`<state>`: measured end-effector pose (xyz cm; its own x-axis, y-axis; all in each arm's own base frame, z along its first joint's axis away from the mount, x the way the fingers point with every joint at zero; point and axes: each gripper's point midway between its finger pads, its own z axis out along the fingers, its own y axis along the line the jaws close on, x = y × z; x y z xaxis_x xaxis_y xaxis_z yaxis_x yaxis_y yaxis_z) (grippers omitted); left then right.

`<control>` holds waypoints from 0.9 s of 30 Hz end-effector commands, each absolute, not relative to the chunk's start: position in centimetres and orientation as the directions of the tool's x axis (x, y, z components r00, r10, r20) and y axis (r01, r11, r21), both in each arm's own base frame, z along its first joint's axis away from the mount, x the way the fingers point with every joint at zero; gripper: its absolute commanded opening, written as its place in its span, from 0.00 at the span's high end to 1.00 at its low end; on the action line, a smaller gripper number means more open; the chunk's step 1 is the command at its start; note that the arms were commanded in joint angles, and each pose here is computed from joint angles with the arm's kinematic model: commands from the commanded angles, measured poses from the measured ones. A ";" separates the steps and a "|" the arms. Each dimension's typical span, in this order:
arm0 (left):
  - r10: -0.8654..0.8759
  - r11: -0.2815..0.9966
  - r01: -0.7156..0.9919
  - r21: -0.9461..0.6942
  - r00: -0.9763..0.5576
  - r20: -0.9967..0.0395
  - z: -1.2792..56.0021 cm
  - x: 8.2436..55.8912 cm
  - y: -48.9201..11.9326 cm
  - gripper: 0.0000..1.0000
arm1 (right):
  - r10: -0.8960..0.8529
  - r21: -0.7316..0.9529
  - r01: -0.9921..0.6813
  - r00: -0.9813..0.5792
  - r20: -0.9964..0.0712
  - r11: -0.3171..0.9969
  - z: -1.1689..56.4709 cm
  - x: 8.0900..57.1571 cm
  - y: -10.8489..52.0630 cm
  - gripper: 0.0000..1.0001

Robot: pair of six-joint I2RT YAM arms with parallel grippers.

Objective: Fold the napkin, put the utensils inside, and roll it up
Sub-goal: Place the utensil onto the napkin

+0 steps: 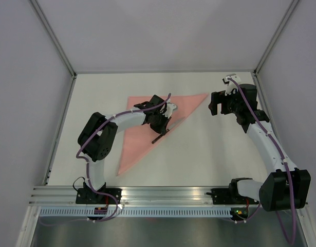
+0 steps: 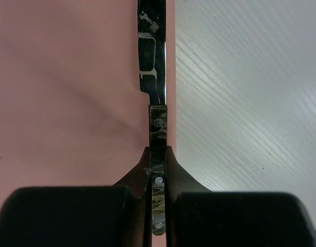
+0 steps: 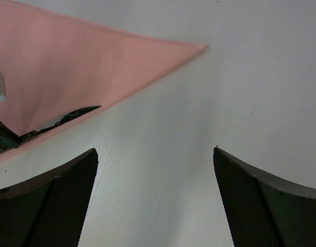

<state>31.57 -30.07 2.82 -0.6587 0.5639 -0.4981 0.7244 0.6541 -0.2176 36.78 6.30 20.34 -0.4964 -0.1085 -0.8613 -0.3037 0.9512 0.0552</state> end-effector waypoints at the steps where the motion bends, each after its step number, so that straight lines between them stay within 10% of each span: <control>1: 0.538 0.671 0.710 -0.215 -0.665 -0.518 3.9 32.3 -30.8 0.93 | -0.117 0.041 -0.307 -0.478 -0.871 0.951 20.8 36.8 6.3 0.02; 10: 0.532 0.678 0.707 -0.200 -0.660 -0.531 4.6 32.5 -30.8 0.61 | -0.117 0.044 -0.309 -0.483 -0.868 0.950 20.6 36.8 6.4 0.02; 27: 0.382 0.752 0.651 -0.103 -0.557 -0.737 14.9 35.8 -30.6 0.54 | -0.124 0.045 -0.309 -0.505 -0.854 0.950 19.6 36.9 6.4 0.02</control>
